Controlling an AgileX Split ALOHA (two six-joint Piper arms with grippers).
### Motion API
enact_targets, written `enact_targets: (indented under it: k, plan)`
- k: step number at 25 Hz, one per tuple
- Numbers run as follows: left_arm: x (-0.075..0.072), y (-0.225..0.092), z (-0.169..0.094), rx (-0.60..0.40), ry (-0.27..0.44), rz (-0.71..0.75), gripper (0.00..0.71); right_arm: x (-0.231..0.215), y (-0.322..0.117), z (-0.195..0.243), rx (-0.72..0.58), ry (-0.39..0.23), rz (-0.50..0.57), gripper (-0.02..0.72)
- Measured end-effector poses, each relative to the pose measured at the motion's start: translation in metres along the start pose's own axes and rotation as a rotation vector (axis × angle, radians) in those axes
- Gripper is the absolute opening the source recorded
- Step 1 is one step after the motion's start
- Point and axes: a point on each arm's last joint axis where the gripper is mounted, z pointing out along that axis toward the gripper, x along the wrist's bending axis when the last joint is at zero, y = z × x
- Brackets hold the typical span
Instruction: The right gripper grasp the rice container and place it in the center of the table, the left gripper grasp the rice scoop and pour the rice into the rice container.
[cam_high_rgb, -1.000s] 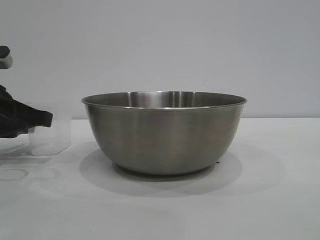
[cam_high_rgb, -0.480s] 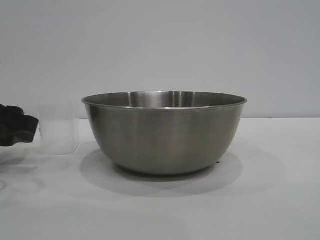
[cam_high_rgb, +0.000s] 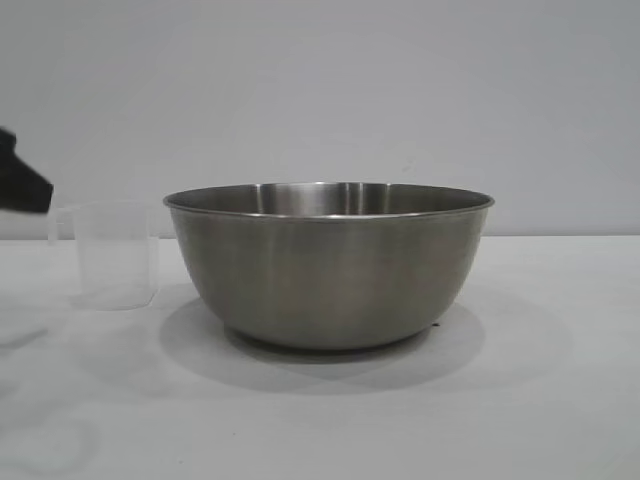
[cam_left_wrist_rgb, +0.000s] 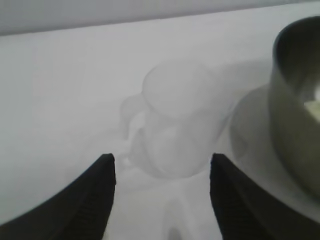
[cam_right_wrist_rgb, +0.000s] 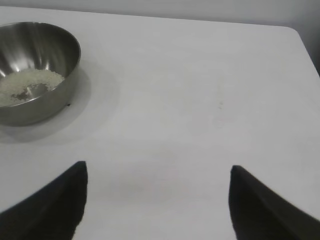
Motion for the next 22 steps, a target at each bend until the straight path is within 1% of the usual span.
enact_targets:
  k: [3,9,13,17,20,22]
  plan:
    - [0.000,0.002,-0.006,0.060,0.013,0.012,0.365,0.000,0.000,0.000,0.000,0.000,0.000,0.533]
    - [0.004,0.008,-0.009,0.260,0.070,0.014,0.365,0.000,0.000,0.000,0.000,0.000,0.000,0.533]
    - [0.007,0.020,-0.008,0.352,0.116,-0.040,0.365,0.000,0.000,0.000,0.000,0.000,0.000,0.533]
    - [0.009,0.031,-0.011,0.464,0.165,-0.054,0.365,0.000,0.000,0.000,0.000,0.000,0.000,0.533]
    - [0.011,0.040,-0.017,0.566,0.206,-0.060,0.365,0.000,0.000,0.000,0.000,0.000,0.000,0.533]
    - [0.012,0.049,-0.023,0.611,0.229,-0.060,0.365,0.000,0.000,0.000,0.000,0.000,0.000,0.533]
